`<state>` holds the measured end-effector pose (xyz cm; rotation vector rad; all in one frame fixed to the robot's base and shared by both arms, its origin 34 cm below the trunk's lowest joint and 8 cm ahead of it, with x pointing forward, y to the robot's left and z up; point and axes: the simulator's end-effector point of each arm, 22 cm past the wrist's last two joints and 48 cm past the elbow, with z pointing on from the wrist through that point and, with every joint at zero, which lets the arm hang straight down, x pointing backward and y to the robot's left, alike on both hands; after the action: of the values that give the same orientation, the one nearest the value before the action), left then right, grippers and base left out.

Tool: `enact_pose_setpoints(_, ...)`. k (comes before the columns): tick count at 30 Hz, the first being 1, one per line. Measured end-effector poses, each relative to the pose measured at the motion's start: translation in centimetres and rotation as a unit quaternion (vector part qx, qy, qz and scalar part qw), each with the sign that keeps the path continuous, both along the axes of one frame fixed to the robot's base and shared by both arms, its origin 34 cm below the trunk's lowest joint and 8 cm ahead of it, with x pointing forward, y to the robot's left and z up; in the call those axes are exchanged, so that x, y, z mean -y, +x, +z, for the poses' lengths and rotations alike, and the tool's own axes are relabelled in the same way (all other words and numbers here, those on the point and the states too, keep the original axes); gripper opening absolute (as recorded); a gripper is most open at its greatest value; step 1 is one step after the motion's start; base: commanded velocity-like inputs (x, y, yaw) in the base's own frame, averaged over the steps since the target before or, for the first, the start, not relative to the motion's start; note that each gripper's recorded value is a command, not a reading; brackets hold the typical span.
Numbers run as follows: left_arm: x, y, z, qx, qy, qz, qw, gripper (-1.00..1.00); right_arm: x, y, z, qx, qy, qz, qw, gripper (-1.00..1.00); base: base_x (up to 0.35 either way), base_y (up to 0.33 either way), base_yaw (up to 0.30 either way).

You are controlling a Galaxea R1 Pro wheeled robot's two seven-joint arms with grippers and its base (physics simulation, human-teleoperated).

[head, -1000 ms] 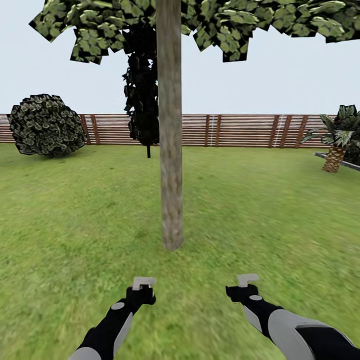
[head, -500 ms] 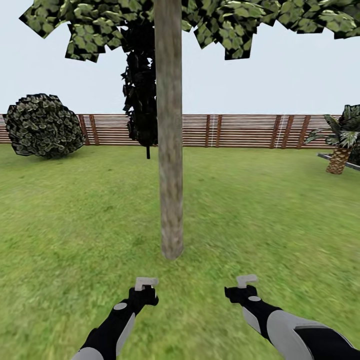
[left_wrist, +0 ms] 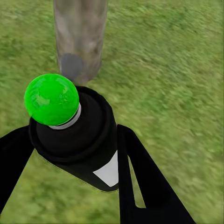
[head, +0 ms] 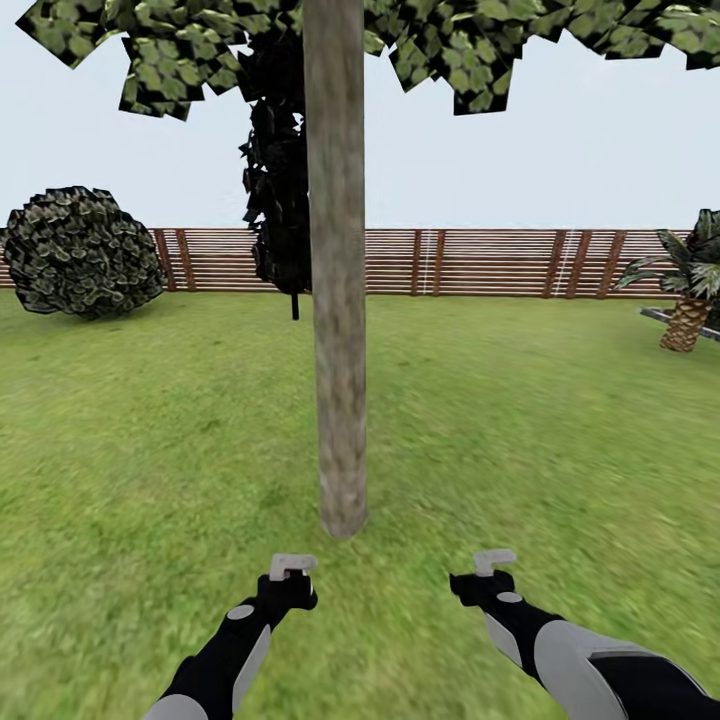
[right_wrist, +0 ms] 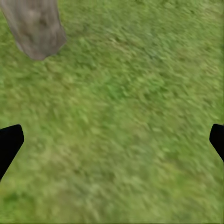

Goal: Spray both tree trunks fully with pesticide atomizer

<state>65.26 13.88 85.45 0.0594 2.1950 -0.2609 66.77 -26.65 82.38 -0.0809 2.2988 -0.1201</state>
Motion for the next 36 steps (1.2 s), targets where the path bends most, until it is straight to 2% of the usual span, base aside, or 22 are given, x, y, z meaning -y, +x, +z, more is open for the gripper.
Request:
enact_pose_setpoints(11, 0.0, 0.0, 0.1, 0.001, 0.000, 0.000, 1.0000, -1.00, 0.1, 0.0, 0.0, 0.000, -0.001, 0.000, 1.0000, 1.00, 0.276, 0.000, 0.000)
enact_pose_setpoints(14, 0.0, 0.0, 0.1, 0.001, 0.000, 0.000, 1.0000, -1.00, 0.5, -1.6, -1.4, -0.014, -0.003, -0.002, 0.9999, 1.00, 0.347, 0.000, 0.000)
enact_pose_setpoints(17, 0.0, 0.0, 0.1, 0.000, 0.001, -0.001, 1.0000, -1.00, 0.6, -6.4, -5.2, -0.052, -0.004, -0.001, 0.9986, 1.00, 0.349, 0.000, 0.000)
enact_pose_setpoints(22, 0.8, -0.2, 0.0, -0.004, -0.004, -0.004, 1.0000, -1.00, 0.5, -10.3, -7.9, -0.082, -0.005, 0.002, 0.9966, 1.00, 0.350, 0.000, 0.000)
enact_pose_setpoints(36, 1.1, 0.0, 0.4, 0.002, -0.007, -0.003, 1.0000, -1.00, 0.2, -12.1, -9.0, -0.095, -0.004, 0.003, 0.9955, 1.00, 0.298, 0.000, 0.000)
